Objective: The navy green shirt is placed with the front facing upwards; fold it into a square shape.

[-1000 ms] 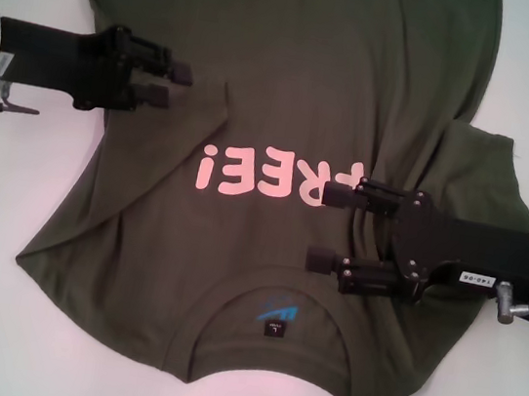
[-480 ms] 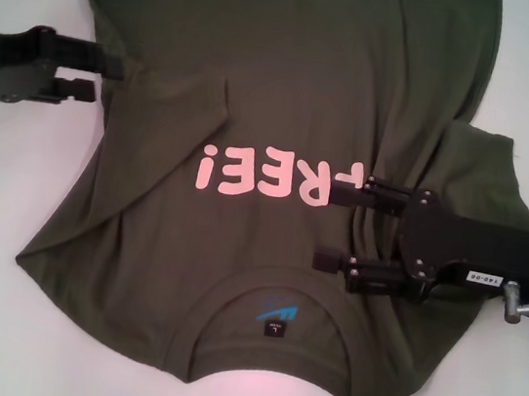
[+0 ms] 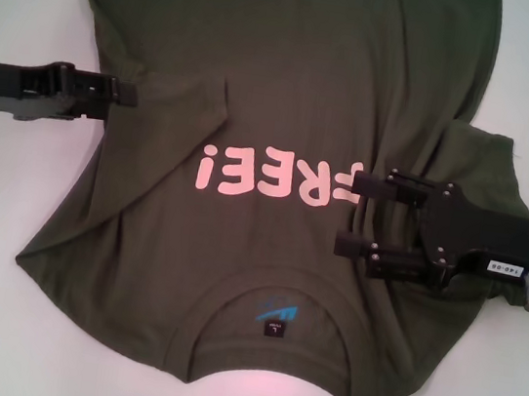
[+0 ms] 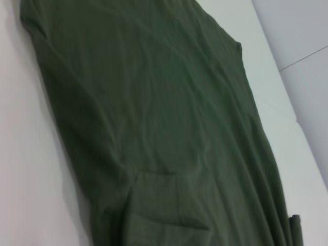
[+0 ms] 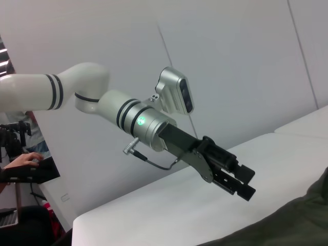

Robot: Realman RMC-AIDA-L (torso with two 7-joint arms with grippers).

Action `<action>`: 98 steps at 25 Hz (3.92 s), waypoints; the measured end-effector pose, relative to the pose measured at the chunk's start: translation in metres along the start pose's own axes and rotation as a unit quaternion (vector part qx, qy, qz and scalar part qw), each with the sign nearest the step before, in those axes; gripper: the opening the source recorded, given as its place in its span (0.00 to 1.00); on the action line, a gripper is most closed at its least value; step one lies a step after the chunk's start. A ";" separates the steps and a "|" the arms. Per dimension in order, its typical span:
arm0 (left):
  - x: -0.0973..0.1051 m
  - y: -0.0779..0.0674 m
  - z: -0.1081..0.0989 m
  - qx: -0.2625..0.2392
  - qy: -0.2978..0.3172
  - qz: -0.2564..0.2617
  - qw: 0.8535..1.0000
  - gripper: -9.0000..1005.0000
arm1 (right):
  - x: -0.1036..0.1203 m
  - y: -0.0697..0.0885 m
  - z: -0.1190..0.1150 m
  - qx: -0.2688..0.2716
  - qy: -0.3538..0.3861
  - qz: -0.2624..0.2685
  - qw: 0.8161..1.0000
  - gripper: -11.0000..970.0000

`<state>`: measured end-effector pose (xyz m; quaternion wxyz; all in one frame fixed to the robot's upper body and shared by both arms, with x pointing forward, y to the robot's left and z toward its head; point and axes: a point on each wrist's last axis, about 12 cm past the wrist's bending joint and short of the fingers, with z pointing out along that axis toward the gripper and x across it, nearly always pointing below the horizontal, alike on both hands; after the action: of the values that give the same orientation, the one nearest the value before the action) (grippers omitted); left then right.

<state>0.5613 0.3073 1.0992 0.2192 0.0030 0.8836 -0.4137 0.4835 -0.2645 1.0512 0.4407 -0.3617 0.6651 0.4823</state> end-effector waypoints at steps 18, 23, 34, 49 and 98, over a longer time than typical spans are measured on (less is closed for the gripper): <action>-0.007 0.011 0.018 -0.075 -0.018 0.008 0.997 0.61 | -0.004 -0.004 -0.002 0.007 0.006 -0.010 1.000 0.92; -0.003 0.013 0.023 -0.074 -0.011 0.002 0.997 0.59 | -0.004 -0.004 -0.002 0.007 0.006 -0.010 1.000 0.92; 0.000 0.013 0.031 -0.082 -0.002 0.008 0.997 0.54 | -0.001 -0.002 -0.003 0.008 0.005 -0.005 1.000 0.92; 0.000 0.002 0.042 -0.063 0.016 0.013 0.998 0.47 | 0.000 -0.002 -0.003 0.014 0.006 -0.004 1.000 0.92; -0.012 -0.008 0.029 -0.062 0.028 0.022 0.997 0.09 | -0.002 -0.003 0.001 0.013 0.004 -0.010 1.000 0.92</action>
<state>0.5813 0.2831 1.0935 0.2034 0.0204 0.9132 -0.3524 0.4871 -0.2646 1.0516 0.4478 -0.3643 0.6691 0.4681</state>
